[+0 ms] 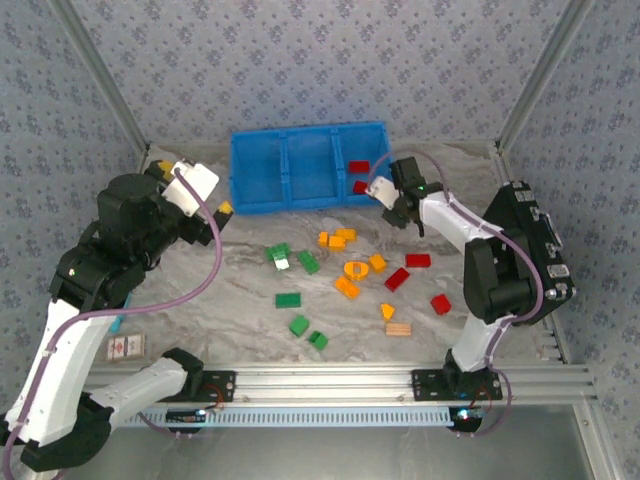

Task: Sort the legos into containers by color
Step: Pick up the lego from the middle-right of the table, then place the lego in the container.

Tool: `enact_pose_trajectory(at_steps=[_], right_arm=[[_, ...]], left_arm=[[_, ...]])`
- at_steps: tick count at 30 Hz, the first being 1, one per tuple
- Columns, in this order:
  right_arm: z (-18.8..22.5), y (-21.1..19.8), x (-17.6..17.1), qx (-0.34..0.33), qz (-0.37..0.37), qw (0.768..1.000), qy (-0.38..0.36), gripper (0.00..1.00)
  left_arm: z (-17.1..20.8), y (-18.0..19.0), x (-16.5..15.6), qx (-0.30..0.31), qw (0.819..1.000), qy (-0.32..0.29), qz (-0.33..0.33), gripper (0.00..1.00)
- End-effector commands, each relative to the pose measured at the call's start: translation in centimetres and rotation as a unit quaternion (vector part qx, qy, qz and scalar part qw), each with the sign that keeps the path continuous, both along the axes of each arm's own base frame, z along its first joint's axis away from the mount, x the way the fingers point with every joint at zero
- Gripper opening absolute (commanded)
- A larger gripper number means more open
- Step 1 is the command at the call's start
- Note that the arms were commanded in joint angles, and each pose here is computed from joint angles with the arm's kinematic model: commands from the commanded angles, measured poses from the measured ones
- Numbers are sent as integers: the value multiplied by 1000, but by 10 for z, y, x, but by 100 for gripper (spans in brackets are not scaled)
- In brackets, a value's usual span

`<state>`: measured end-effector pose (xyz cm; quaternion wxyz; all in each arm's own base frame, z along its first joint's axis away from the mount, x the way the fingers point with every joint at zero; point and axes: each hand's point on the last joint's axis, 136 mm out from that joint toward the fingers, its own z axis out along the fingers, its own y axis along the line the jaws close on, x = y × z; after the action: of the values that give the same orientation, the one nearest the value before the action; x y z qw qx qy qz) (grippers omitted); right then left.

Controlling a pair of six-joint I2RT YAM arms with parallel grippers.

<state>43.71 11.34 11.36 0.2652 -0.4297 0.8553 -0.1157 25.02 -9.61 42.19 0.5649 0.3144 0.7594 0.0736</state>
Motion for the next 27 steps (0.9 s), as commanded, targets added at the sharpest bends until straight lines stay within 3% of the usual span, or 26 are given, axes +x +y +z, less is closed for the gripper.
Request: enact_pose_trajectory(at_steps=[1, 6, 10, 18, 27], right_arm=[[36, 20, 16, 21, 15, 999, -36, 25], [41, 38, 50, 15, 38, 998, -49, 25], [33, 50, 74, 10, 56, 997, -44, 25], [11, 67, 114, 13, 56, 997, -43, 27], [-6, 71, 130, 16, 61, 997, -32, 44]], left_arm=[[8, -3, 4, -1, 1000, -23, -3, 100], [12, -9, 8, -7, 1000, -20, -12, 100], [22, -28, 1, -21, 998, 9, -65, 100], [38, -20, 16, -59, 998, 28, -12, 100], [80, -35, 25, -68, 997, -9, -43, 100]])
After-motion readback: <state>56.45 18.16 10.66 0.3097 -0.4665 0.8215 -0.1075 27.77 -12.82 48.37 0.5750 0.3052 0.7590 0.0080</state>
